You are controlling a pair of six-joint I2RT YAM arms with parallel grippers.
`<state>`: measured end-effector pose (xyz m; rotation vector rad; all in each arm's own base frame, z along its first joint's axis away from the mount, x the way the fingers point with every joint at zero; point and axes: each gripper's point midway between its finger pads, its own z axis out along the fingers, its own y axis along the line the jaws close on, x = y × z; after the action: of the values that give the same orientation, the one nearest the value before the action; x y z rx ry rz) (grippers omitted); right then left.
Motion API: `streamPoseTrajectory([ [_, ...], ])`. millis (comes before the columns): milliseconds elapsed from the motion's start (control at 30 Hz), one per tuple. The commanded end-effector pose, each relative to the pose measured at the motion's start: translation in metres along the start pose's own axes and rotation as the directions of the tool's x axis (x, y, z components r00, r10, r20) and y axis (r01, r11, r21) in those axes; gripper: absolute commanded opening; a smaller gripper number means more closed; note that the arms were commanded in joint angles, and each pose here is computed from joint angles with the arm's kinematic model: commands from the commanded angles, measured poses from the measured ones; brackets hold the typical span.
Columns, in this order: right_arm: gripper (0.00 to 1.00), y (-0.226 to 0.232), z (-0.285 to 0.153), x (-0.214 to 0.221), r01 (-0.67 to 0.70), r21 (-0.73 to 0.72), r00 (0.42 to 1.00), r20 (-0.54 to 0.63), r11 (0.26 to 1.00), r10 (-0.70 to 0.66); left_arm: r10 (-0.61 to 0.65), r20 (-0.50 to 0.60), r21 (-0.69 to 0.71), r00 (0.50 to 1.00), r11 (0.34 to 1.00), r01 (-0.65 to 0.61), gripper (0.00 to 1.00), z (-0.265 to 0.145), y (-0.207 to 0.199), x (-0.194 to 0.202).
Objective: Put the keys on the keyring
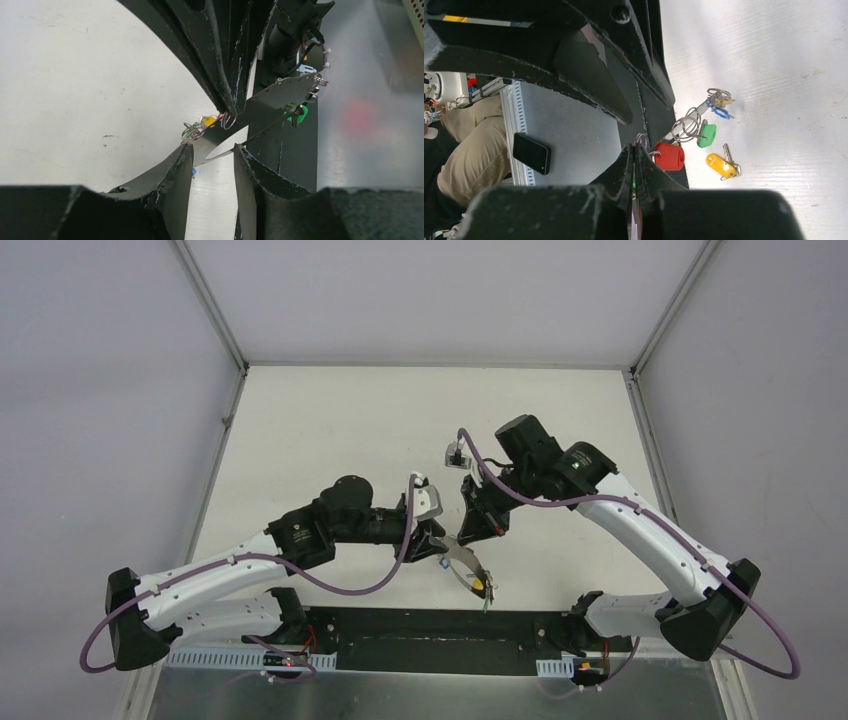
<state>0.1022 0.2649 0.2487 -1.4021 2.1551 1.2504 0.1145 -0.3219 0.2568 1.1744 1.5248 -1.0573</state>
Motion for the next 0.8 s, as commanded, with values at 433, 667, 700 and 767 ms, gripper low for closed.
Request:
streamPoseTrajectory([
  [433,0.00,0.021,-0.010,-0.024,0.098,-0.056,0.990,0.105,0.994,-0.092,0.040,0.165,0.109,0.985,0.992,-0.059,0.23,0.011,-0.018,-0.041],
  [667,0.00,0.022,-0.012,-0.027,0.111,-0.047,0.987,0.121,0.993,-0.105,0.034,0.147,0.115,0.989,0.992,-0.051,0.26,0.013,-0.018,-0.037],
  [700,0.00,0.023,-0.012,-0.027,0.111,-0.048,0.987,0.121,0.993,-0.105,0.032,0.142,0.115,0.989,0.992,-0.049,0.28,0.014,-0.018,-0.036],
  [767,0.00,0.023,-0.012,-0.027,0.110,-0.051,0.987,0.121,0.993,-0.103,0.029,0.136,0.114,0.990,0.992,-0.045,0.31,0.014,-0.017,-0.034],
])
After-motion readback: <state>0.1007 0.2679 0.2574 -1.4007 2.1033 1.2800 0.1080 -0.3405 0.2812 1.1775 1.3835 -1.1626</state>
